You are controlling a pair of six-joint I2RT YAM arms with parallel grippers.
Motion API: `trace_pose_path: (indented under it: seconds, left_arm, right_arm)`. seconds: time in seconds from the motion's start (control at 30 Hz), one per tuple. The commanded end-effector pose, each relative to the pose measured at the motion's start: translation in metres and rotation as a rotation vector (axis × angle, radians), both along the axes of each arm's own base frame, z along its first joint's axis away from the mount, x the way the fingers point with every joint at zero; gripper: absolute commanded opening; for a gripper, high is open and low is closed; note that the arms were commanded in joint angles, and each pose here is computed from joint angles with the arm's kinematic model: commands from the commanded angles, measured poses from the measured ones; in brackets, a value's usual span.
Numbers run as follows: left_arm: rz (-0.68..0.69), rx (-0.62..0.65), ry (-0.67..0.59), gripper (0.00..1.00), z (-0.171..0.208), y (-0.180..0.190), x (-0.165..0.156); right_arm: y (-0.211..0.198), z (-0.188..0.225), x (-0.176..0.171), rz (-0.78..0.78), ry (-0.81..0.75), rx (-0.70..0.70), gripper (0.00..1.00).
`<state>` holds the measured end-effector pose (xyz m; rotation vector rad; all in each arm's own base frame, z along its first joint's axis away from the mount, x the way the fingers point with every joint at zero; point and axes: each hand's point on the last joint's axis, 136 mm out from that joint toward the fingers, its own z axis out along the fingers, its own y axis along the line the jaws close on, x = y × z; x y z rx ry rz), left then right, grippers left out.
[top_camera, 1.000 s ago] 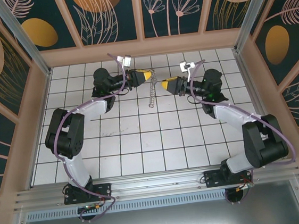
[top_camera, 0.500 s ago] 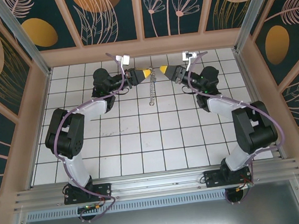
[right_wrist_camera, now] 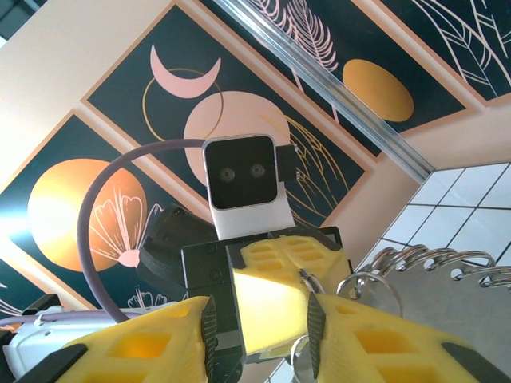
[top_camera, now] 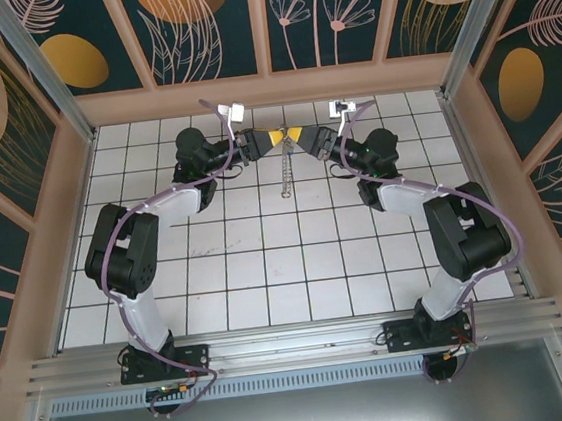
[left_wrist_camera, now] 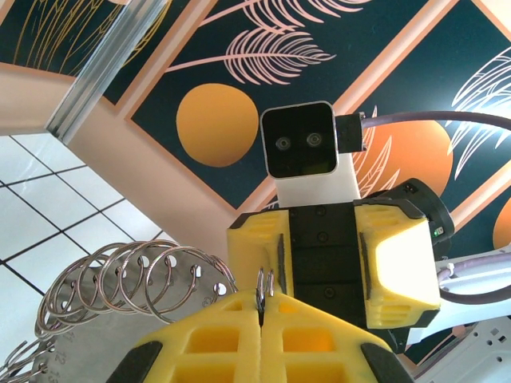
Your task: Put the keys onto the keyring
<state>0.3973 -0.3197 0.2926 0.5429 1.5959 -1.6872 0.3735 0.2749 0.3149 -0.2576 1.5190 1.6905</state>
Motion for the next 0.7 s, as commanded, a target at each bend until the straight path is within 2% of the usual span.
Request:
trace_pose_path:
  seconds: [0.0,0.33,0.67]
  left_arm:
    - [0.008,-0.032,-0.052,0.00,0.021,0.002,-0.002]
    - [0.013,-0.034,-0.047,0.00,0.019,0.001,0.001]
    - [0.011,-0.035,-0.040,0.00,0.017,0.001,0.001]
  right_arm:
    - [0.004,0.016,-0.001,0.011,-0.055,0.036,0.37]
    - [0.009,0.006,-0.001,0.024,-0.033,0.028,0.28]
    - [0.016,0.002,0.004,0.035,-0.021,0.018,0.27]
